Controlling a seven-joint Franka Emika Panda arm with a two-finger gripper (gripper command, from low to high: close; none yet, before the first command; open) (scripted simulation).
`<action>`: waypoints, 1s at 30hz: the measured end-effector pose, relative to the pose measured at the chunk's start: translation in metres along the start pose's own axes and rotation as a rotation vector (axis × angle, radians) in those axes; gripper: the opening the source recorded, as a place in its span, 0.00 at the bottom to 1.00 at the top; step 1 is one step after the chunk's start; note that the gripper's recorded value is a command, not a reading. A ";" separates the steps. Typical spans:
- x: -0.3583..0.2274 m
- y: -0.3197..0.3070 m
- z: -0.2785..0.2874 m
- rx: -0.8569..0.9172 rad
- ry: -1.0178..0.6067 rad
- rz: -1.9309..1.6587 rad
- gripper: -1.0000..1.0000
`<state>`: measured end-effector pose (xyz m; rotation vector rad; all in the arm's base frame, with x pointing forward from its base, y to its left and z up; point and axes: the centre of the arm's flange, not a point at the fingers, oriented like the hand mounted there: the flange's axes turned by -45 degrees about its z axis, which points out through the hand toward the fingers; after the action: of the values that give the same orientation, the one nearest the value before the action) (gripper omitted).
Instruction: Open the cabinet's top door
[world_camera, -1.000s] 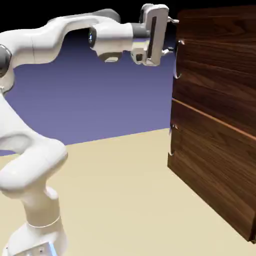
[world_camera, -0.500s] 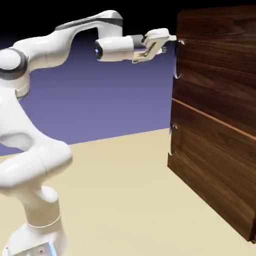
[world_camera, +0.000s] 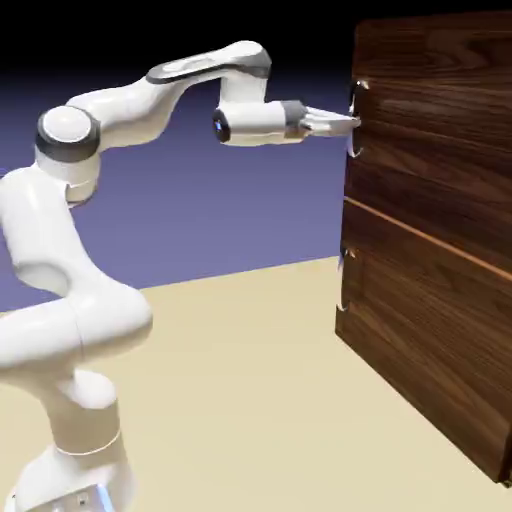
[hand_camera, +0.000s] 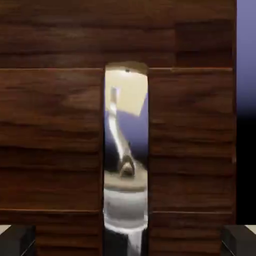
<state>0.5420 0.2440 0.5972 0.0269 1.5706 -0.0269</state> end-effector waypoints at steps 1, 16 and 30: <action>0.000 0.000 0.000 0.000 0.000 0.000 0.00; 0.000 -0.033 -0.084 -0.170 0.000 0.000 0.00; 0.000 -0.082 -0.166 -0.350 0.000 -0.001 0.00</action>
<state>0.3735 0.1681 0.5974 -0.2484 1.5567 0.2475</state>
